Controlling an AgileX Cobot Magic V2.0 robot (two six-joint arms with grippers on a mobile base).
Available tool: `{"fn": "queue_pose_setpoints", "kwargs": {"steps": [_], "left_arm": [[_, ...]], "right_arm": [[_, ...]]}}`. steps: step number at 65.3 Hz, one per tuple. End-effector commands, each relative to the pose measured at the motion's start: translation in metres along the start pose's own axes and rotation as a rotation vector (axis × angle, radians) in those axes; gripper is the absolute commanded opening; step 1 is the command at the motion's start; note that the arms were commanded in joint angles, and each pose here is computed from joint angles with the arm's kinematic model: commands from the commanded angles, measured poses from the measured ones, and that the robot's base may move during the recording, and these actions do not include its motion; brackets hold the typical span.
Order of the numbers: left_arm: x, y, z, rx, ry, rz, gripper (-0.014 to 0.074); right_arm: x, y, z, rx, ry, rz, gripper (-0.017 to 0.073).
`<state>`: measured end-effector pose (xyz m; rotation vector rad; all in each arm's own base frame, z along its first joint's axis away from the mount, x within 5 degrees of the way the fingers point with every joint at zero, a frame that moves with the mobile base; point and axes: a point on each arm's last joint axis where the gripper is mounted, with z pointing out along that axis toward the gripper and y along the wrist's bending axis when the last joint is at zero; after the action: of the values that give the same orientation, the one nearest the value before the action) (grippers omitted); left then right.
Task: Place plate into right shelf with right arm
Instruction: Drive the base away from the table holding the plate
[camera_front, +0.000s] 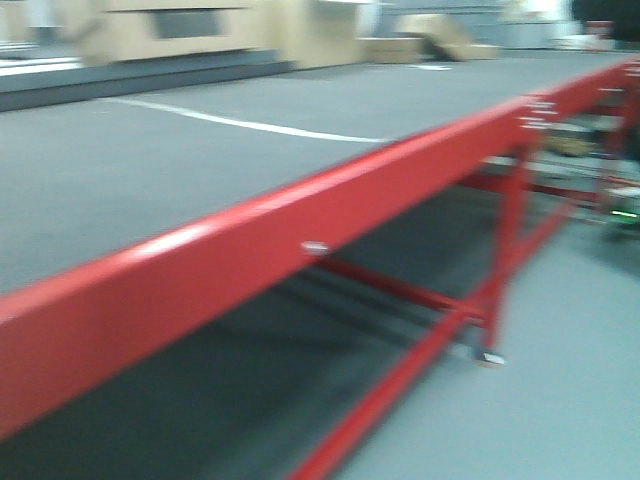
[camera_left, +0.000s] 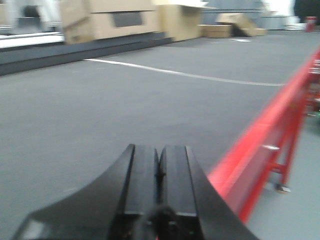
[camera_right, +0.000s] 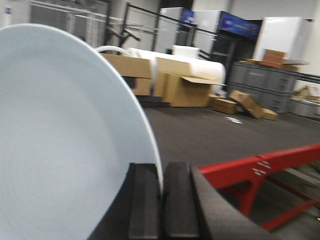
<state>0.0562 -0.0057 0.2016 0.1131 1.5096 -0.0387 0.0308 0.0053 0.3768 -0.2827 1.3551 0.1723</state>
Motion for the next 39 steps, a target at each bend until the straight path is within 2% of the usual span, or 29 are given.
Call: {"fn": "queue_pose_setpoints", "kwargs": {"steps": [1, 39], "left_arm": [[-0.0063, 0.0017, -0.0010, -0.018, -0.089, -0.005, -0.0047], [-0.0063, 0.0017, -0.0010, -0.018, -0.089, -0.005, -0.0047]], "right_arm": [[-0.0165, -0.0005, -0.0005, 0.001, -0.111, -0.021, 0.0054], [-0.0165, -0.0005, -0.0005, 0.001, -0.111, -0.021, 0.0054]]}}
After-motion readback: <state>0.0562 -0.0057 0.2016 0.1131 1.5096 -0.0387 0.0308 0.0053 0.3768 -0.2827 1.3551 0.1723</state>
